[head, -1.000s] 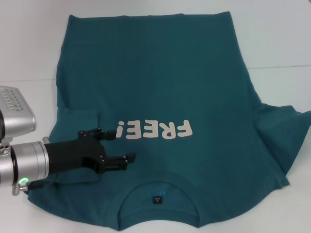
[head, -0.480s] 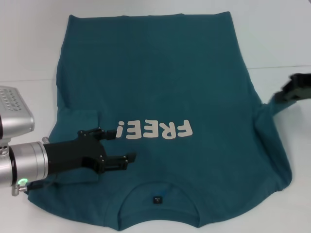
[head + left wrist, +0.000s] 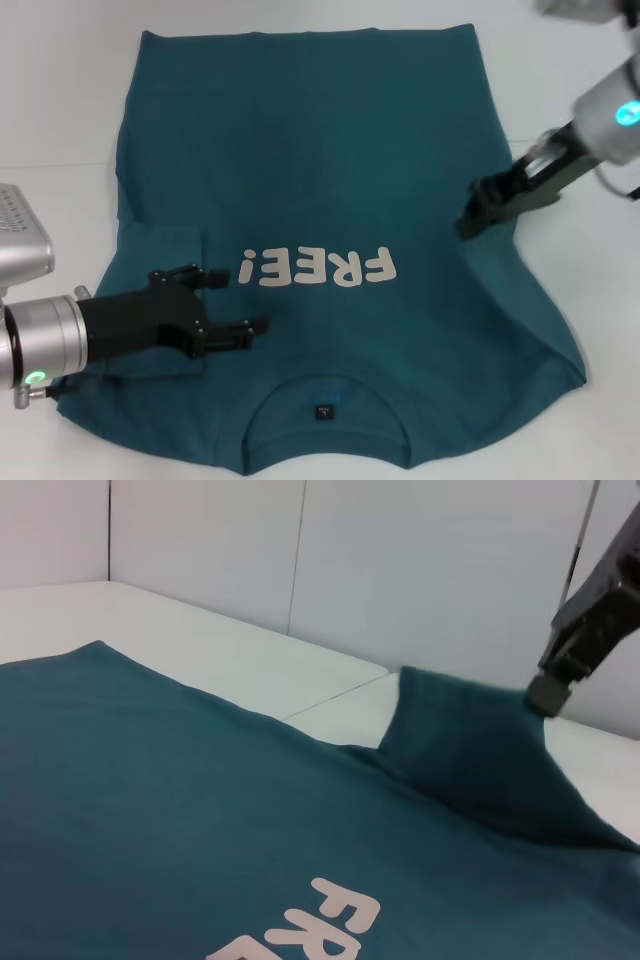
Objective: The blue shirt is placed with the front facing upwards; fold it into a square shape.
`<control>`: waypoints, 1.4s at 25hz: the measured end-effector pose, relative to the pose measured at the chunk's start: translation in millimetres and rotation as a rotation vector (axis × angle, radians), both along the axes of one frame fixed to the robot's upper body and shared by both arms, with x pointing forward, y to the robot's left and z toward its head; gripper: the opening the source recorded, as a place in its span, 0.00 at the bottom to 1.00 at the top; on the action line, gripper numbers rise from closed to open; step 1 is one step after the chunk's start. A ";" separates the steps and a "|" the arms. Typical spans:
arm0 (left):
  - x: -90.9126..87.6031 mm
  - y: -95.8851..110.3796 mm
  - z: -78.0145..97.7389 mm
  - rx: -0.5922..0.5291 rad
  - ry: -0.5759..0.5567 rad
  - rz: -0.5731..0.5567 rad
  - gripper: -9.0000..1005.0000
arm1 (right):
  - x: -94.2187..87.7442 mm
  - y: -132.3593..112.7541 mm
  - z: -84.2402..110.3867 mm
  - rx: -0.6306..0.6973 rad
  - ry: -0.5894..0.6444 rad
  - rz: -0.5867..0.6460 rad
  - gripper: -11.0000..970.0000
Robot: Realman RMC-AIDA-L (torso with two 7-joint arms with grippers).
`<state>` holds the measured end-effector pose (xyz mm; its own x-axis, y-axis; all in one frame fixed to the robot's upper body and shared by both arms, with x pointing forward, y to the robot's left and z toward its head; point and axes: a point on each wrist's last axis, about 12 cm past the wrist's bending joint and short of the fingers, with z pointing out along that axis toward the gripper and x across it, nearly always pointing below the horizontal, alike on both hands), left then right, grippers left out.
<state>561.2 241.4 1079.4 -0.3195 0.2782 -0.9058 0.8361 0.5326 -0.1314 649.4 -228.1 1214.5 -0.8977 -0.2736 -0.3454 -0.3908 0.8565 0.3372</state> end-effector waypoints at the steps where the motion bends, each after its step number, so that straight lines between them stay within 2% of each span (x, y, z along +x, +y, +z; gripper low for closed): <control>1: 0.0 0.0 0.0 0.000 0.000 0.000 0.88 | 1.0 5.8 -2.9 -0.015 0.008 0.013 0.03; 4: -0.1 0.1 0.0 0.000 -0.001 -0.001 0.88 | 1.8 19.9 -15.8 -0.059 0.054 0.036 0.04; 8: -0.1 0.1 0.0 0.002 -0.004 -0.003 0.88 | 0.6 25.7 -25.7 -0.096 0.078 0.044 0.06; 12: 0.7 6.2 2.6 -0.014 0.014 0.034 0.88 | -4.3 9.7 -22.5 -0.048 0.046 -0.008 0.08; 15: -0.7 14.0 5.7 -0.038 0.052 0.082 0.88 | -11.3 -13.7 -16.7 0.069 0.007 -0.069 0.19; 18: -3.8 24.0 11.7 -0.077 0.115 0.146 0.88 | -26.9 -46.8 -16.8 0.253 -0.041 -0.129 0.30; 20: -5.7 31.9 18.2 -0.112 0.174 0.195 0.88 | -44.0 -74.0 -24.2 0.368 -0.076 -0.174 0.39; 24: -14.8 51.1 31.1 -0.180 0.333 0.273 0.89 | -80.7 -119.5 -39.3 0.503 -0.128 -0.231 0.57; 29: -30.2 73.5 29.9 -0.199 0.459 0.396 0.89 | -121.2 -155.6 -54.4 0.516 -0.176 -0.240 0.77; 34: -42.4 91.3 24.1 -0.184 0.546 0.519 0.89 | -143.8 -172.6 -68.5 0.507 -0.213 -0.250 0.90; 35: -43.6 94.2 22.6 -0.184 0.562 0.539 0.89 | -145.9 -173.9 -70.5 0.506 -0.218 -0.251 0.90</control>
